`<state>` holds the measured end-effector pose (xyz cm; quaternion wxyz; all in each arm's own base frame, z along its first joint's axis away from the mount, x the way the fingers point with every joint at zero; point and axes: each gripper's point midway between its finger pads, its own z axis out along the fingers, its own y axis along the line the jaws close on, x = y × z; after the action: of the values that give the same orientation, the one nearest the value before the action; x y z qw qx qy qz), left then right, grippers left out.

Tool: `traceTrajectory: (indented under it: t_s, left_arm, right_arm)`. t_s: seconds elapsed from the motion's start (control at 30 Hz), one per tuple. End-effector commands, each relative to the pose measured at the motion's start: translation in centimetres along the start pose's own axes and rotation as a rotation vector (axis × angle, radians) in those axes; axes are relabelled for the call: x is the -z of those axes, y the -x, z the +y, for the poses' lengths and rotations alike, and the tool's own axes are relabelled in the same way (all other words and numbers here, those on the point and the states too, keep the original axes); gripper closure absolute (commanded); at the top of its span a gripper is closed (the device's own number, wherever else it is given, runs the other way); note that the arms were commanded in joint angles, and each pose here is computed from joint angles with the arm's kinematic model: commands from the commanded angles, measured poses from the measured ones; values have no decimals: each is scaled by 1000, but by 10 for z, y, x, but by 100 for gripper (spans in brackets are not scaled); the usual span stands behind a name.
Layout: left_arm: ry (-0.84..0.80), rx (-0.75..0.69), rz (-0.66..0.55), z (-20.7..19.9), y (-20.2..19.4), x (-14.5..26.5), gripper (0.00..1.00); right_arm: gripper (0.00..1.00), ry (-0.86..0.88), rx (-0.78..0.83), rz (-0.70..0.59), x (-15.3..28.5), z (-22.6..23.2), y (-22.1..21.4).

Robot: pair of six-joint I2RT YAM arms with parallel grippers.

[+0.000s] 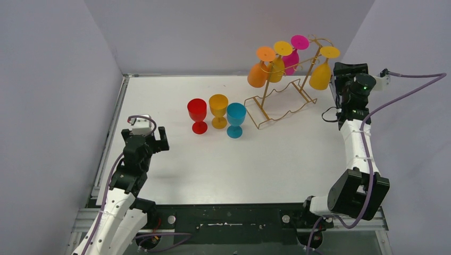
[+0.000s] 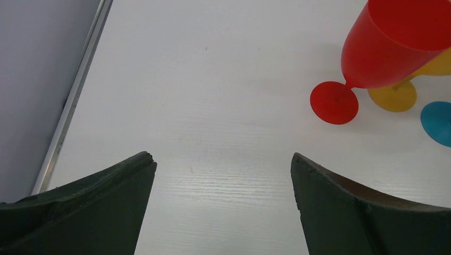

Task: Take the wine glass off the wine glass rack
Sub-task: Pick up the wine glass from the wine rack.

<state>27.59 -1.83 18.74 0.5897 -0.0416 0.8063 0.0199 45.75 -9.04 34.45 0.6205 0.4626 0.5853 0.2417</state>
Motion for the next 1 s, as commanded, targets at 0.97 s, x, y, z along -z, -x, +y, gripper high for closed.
traceTrajectory:
  t_s: [0.97]
  left_arm:
    - [-59,3,-54,-9,18,1,3]
  right_arm:
    - [51,236,-81,38,-17,48,16]
